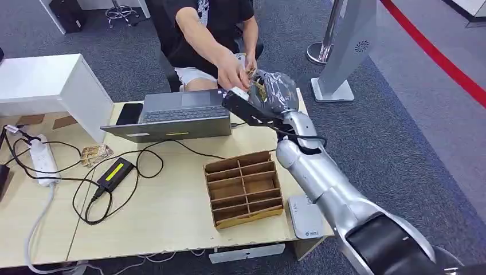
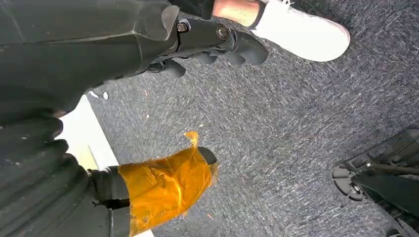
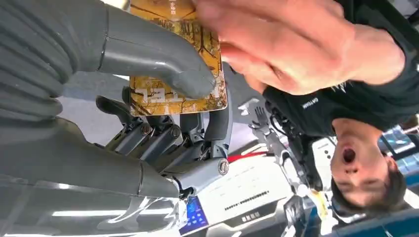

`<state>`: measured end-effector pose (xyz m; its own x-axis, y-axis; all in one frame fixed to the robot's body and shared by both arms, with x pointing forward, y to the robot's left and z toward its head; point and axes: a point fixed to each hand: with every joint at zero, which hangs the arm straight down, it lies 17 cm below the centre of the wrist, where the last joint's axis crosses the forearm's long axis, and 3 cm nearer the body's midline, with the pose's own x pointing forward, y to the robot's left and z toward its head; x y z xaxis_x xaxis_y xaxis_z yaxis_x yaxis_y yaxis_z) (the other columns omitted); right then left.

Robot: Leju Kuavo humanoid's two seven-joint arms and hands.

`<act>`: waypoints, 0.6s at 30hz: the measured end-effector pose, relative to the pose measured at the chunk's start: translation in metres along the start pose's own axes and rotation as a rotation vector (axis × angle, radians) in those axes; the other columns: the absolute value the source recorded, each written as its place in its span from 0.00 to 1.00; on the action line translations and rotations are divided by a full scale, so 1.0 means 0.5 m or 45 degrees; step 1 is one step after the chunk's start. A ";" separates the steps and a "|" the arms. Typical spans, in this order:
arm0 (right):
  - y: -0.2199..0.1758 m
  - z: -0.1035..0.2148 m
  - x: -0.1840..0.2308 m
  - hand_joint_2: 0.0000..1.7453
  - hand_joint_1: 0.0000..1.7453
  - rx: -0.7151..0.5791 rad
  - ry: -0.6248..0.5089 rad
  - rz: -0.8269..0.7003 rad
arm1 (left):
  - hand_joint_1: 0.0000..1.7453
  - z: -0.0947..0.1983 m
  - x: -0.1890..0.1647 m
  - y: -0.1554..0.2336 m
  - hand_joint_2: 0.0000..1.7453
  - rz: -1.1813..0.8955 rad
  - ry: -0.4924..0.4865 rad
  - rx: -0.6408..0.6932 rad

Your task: Pass the card to the sensor for recognition and then transmit it.

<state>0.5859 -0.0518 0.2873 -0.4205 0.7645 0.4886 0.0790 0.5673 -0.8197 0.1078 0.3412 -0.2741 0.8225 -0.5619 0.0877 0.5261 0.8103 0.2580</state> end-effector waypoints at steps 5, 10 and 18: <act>0.022 0.004 0.005 1.00 0.00 0.020 -0.017 -0.066 | 0.00 0.000 0.000 -0.001 1.00 -0.006 0.000 0.000; 0.022 0.004 0.022 0.00 0.00 0.009 -0.042 -0.120 | 0.00 0.000 -0.001 -0.001 1.00 -0.006 0.001 0.001; -0.011 0.024 0.078 1.00 0.00 -0.071 -0.142 -0.363 | 0.00 0.000 -0.005 -0.002 1.00 0.011 -0.002 0.011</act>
<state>0.5581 -0.0290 0.3071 -0.5289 0.5360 0.6580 -0.0078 0.7722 -0.6353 0.1051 0.3418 -0.2747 0.8268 -0.5550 0.0914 0.5169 0.8139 0.2653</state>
